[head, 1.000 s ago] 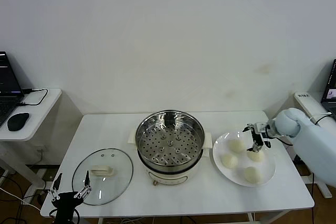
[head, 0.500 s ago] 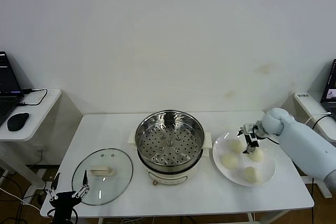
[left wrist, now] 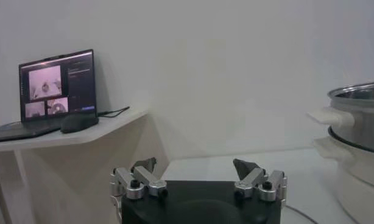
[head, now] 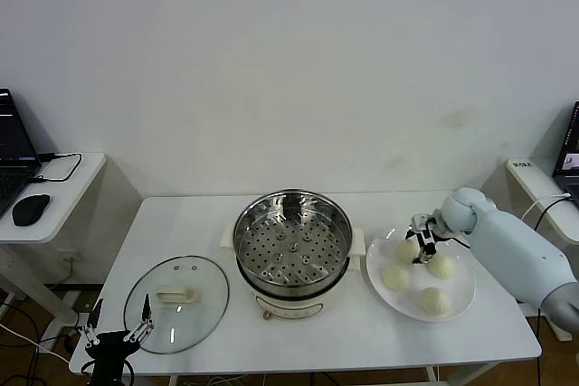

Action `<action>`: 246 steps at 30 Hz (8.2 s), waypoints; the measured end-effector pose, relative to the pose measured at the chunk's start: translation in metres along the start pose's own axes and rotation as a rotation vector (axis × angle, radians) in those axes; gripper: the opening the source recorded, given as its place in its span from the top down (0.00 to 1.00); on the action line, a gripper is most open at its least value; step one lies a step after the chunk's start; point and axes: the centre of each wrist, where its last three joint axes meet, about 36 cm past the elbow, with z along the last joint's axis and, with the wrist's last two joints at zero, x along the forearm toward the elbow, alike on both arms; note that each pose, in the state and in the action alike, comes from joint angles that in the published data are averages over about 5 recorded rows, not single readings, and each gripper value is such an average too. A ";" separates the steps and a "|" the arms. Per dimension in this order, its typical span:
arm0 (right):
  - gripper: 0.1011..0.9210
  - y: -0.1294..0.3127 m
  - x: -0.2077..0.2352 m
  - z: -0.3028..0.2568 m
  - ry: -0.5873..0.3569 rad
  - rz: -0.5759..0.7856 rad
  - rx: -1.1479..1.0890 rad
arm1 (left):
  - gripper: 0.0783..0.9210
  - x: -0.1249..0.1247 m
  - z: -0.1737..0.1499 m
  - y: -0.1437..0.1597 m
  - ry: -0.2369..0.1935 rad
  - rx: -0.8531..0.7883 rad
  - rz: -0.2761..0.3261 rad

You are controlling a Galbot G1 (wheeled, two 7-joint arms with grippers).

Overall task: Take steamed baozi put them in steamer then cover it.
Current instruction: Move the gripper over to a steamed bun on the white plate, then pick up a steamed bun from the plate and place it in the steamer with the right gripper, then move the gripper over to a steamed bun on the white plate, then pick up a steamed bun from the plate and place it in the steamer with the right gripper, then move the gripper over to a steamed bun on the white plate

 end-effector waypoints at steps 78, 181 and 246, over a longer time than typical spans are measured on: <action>0.32 -0.085 0.089 -0.309 -0.203 0.140 1.215 | 0.12 -0.005 -0.013 0.004 -0.043 0.048 -0.024; 0.34 0.031 0.086 -0.061 -0.024 -0.033 0.058 | 0.12 -0.009 -0.018 0.014 -0.042 0.031 -0.037; 0.12 -0.039 0.162 -0.351 -0.207 -0.029 0.115 | 0.12 -0.022 -0.037 0.019 -0.095 0.059 -0.052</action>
